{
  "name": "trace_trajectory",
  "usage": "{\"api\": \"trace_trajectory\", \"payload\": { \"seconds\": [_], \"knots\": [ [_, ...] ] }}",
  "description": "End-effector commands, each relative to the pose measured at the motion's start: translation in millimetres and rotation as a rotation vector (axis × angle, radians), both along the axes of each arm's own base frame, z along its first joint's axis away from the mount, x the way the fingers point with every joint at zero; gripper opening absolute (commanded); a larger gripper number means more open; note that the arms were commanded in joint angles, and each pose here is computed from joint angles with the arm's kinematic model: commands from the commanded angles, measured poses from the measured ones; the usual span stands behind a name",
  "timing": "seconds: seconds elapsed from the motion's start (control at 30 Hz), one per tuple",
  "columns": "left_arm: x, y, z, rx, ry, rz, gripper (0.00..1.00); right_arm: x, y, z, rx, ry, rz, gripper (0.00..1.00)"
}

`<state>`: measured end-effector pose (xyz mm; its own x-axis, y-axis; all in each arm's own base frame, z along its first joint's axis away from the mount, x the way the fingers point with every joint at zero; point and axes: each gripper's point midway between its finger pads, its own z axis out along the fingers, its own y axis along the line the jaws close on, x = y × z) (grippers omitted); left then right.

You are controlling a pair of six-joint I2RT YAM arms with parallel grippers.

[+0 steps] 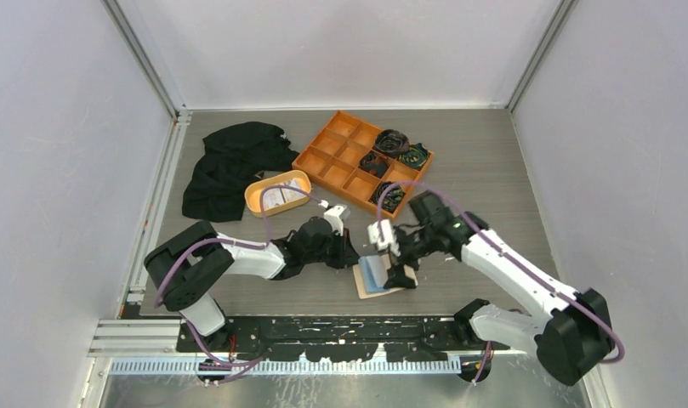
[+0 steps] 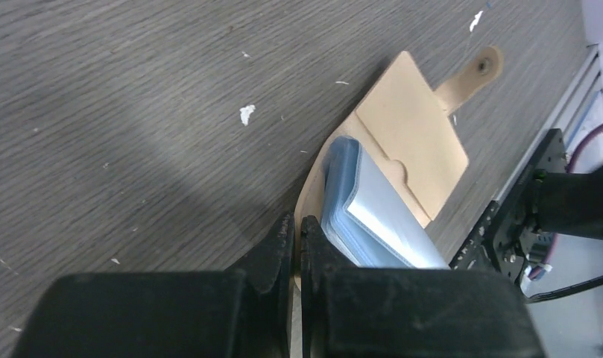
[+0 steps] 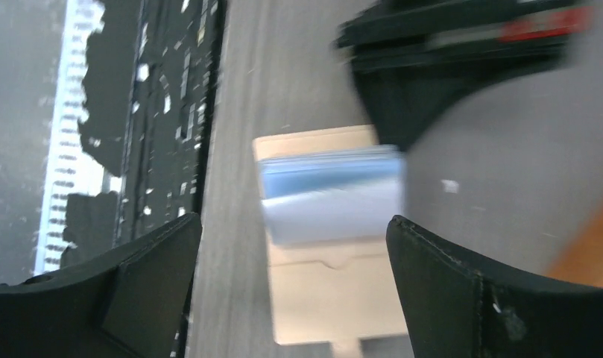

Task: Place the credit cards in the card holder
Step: Open the card holder at the center of the board.

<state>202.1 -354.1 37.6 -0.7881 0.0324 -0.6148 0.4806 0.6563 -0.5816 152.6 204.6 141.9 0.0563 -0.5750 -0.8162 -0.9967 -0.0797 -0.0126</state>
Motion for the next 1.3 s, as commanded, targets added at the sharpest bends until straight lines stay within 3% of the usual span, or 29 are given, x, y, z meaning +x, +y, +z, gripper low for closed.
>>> {"api": "trace_trajectory", "payload": {
  "seconds": [0.0,0.07,0.4,0.8,1.27],
  "knots": [
    [-3,-12,33,-0.129,-0.03,-0.004,0.0,8,15,-32,-0.094,-0.034,-0.084,1.0],
    [-3,-10,33,-0.14,-0.033,0.017,0.0,18,15,-39,-0.129,-0.003,-0.155,0.99],
    [-8,-9,43,-0.196,-0.067,0.094,0.0,15,26,-71,-0.255,0.072,-0.196,0.99],
    [-12,-7,46,-0.179,-0.11,0.135,0.0,10,41,-67,-0.267,0.193,-0.249,1.0],
    [-13,-2,41,-0.17,-0.112,0.148,0.0,17,29,-88,-0.374,0.178,-0.281,0.97]
  ]
}}
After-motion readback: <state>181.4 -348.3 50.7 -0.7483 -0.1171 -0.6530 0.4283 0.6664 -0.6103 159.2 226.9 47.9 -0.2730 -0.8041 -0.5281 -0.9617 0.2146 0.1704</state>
